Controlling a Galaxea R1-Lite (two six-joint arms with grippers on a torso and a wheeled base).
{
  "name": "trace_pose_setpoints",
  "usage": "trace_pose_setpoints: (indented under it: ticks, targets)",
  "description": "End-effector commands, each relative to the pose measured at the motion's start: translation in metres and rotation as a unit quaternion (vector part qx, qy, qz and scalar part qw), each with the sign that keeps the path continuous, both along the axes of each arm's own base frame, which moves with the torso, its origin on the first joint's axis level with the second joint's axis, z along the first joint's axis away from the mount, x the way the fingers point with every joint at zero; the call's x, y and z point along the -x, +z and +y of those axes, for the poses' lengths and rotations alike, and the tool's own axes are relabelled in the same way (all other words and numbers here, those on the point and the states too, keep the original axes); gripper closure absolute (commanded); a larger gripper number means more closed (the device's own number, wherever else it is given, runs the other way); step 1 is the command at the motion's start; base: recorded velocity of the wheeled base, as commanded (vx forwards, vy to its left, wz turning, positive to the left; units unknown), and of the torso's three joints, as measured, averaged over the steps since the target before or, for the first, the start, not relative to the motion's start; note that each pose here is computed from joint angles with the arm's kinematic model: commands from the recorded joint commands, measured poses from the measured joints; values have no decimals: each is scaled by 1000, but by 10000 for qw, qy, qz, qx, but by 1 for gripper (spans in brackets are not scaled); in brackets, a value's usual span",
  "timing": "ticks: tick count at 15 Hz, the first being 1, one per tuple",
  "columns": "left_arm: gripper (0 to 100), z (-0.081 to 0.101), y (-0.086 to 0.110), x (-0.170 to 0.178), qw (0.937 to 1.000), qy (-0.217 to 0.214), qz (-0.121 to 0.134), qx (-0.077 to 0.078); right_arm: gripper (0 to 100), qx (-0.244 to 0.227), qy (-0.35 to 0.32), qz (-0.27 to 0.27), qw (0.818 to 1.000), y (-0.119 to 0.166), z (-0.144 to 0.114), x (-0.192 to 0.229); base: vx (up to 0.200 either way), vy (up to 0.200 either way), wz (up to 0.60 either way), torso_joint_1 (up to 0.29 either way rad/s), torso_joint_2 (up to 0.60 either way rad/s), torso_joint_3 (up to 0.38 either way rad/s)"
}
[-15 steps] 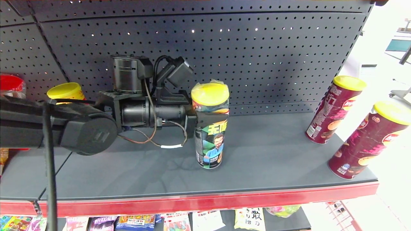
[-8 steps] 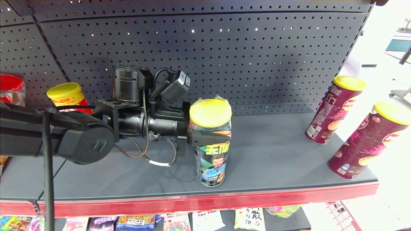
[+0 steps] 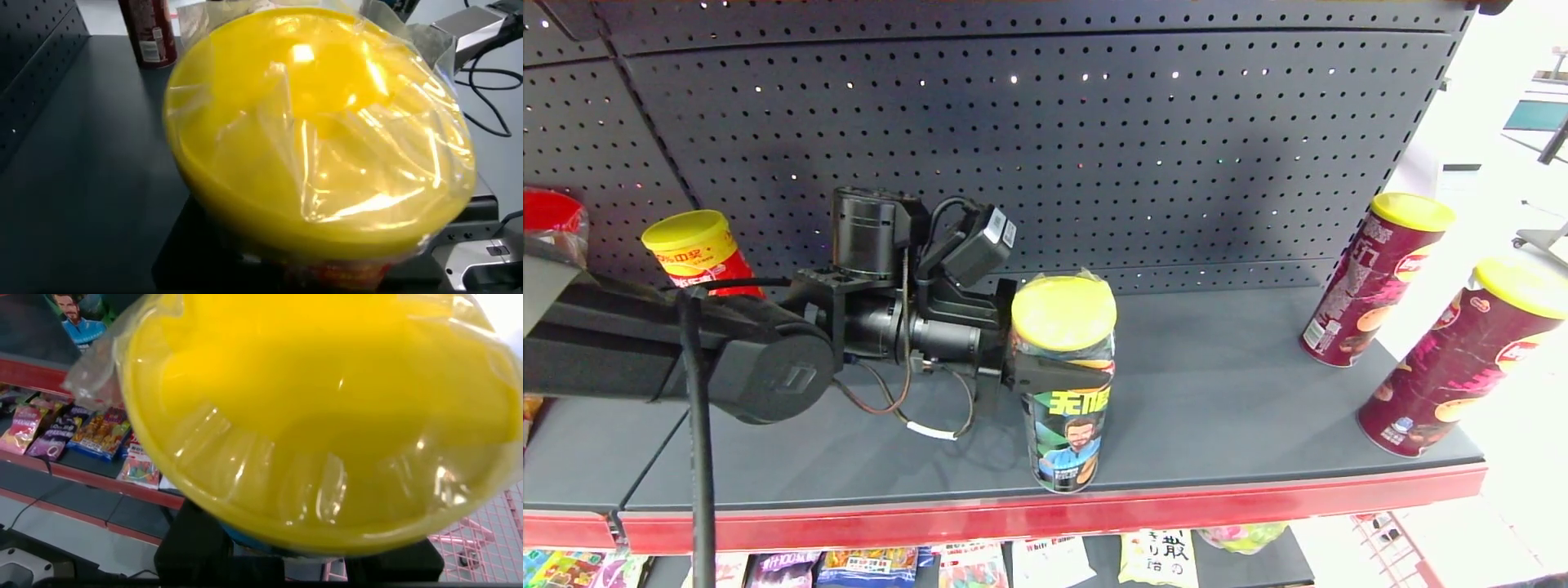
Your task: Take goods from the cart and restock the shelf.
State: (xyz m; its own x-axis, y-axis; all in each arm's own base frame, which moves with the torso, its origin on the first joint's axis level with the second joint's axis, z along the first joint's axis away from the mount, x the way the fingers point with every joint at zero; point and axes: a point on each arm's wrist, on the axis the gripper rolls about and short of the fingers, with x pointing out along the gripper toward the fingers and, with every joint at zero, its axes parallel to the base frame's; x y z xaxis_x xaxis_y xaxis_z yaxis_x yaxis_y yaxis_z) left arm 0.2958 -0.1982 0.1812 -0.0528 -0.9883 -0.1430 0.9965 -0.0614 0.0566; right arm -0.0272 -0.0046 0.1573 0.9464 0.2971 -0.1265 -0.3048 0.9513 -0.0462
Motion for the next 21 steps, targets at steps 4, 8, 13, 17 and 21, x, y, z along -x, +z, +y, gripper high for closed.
trace_pose_setpoints:
  ticks: [4,8,13,17,21]
  targets:
    - [100,-1,-3,-1,10000,-88,35,6,100,5,1,7,10000,0,0,0,0,0,0,0,0,0]
    - [100,-1,-8,-4,9999,-95,43,-23,100,4,-7,-1,10000,3,0,-1,0,0,0,0,0,0]
    - [100,1,-12,-3,9997,-188,142,-34,100,7,-7,14,10000,4,0,-1,0,0,0,0,0,0]
    - [100,0,-14,-3,9992,-331,222,-14,100,9,-7,22,10000,4,0,-2,0,0,0,0,0,0]
    - [0,0,-14,-2,9992,-354,204,-2,100,16,-7,52,10000,2,0,-2,0,0,0,0,0,0]
